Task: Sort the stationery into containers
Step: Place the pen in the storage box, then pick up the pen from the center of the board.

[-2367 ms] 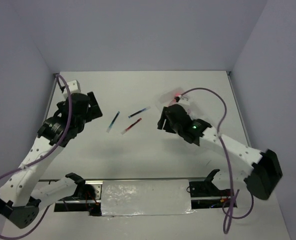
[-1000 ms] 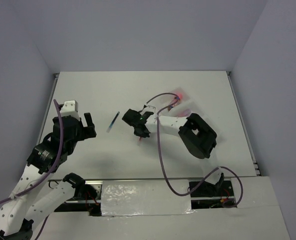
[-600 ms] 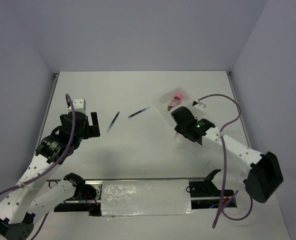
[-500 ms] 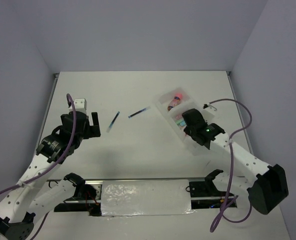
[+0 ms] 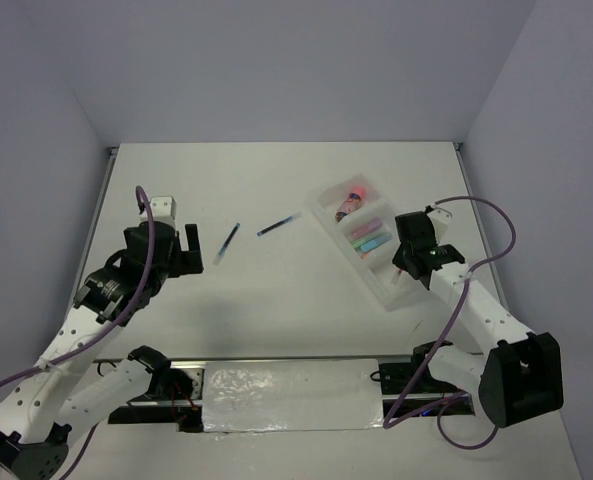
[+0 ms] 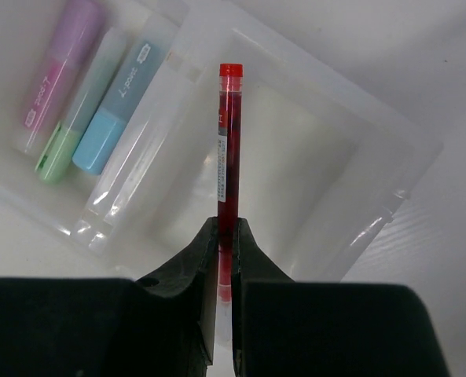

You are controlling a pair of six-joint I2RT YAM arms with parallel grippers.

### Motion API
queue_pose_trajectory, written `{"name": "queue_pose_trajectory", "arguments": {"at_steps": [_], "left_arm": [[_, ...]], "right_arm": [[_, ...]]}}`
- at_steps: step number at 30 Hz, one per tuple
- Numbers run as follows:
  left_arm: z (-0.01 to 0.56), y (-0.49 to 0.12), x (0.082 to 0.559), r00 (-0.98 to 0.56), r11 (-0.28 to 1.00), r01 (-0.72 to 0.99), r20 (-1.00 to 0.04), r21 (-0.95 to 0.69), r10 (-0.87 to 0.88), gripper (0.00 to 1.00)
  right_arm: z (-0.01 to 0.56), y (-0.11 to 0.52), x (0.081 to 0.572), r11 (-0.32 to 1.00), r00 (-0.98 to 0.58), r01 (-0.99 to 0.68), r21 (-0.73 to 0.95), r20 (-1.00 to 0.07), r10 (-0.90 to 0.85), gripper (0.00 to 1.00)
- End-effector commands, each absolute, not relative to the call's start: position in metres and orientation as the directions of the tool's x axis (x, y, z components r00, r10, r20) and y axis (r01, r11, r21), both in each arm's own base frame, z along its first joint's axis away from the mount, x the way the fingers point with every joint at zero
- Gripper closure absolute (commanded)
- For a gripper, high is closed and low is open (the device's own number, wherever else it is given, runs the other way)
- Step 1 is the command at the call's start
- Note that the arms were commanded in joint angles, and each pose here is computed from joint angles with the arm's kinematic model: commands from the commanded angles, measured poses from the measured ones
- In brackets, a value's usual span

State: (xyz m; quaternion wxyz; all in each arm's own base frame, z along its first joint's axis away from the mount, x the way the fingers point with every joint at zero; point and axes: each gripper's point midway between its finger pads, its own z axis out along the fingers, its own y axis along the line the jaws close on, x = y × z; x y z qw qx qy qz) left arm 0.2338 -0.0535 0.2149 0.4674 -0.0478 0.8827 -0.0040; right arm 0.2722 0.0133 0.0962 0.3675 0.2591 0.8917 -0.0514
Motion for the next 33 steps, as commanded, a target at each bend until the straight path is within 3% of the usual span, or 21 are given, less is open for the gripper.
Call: {"name": "queue_pose_trajectory", "arguments": {"at_steps": [1,4,7,8,10,13,23,29,33], "left_arm": [[0.219,-0.056,0.240,-0.541,0.997,-0.060,-0.837,-0.054,-0.078,0.01],[0.219,-0.056,0.241,-0.548,0.997,-0.066,-0.833,-0.045,-0.074,0.01],[0.213,-0.055,0.247,-0.573,0.995,-0.098,-0.816,-0.020,-0.073,0.01],[0.204,-0.057,0.252,-0.605,0.993,-0.120,-0.792,-0.007,-0.079,0.01],[0.198,-0.063,0.258,-0.637,0.987,-0.155,-0.761,-0.030,-0.123,0.01],[0.173,-0.082,0.273,-0.708,0.982,-0.184,-0.686,-0.049,-0.167,0.01],[0.090,-0.086,0.347,-0.762,0.968,-0.249,-0.622,0.024,-0.180,0.01],[0.046,-0.102,0.376,-0.819,0.988,-0.153,-0.559,-0.010,-0.133,0.12],[0.029,-0.105,0.387,-0.839,0.991,-0.131,-0.534,0.016,-0.102,0.24]], "right_arm": [[0.107,0.022,0.283,0.900,-0.603,0.417,0.125,-0.703,0.377,0.92],[0.106,0.025,0.280,0.905,-0.604,0.403,0.135,-0.703,0.374,0.90],[0.107,0.022,0.276,0.904,-0.595,0.405,0.139,-0.710,0.376,0.67],[0.109,0.021,0.274,0.901,-0.592,0.411,0.137,-0.712,0.378,0.52],[0.113,0.020,0.273,0.901,-0.584,0.411,0.139,-0.718,0.378,0.39],[0.126,0.020,0.274,0.906,-0.571,0.398,0.146,-0.733,0.369,0.32],[0.176,0.066,0.265,0.940,-0.567,0.128,0.316,-0.754,0.330,0.29],[0.193,0.077,0.253,0.935,-0.556,0.034,0.352,-0.771,0.310,0.28],[0.201,0.081,0.249,0.931,-0.548,0.005,0.365,-0.778,0.308,0.28]]}}
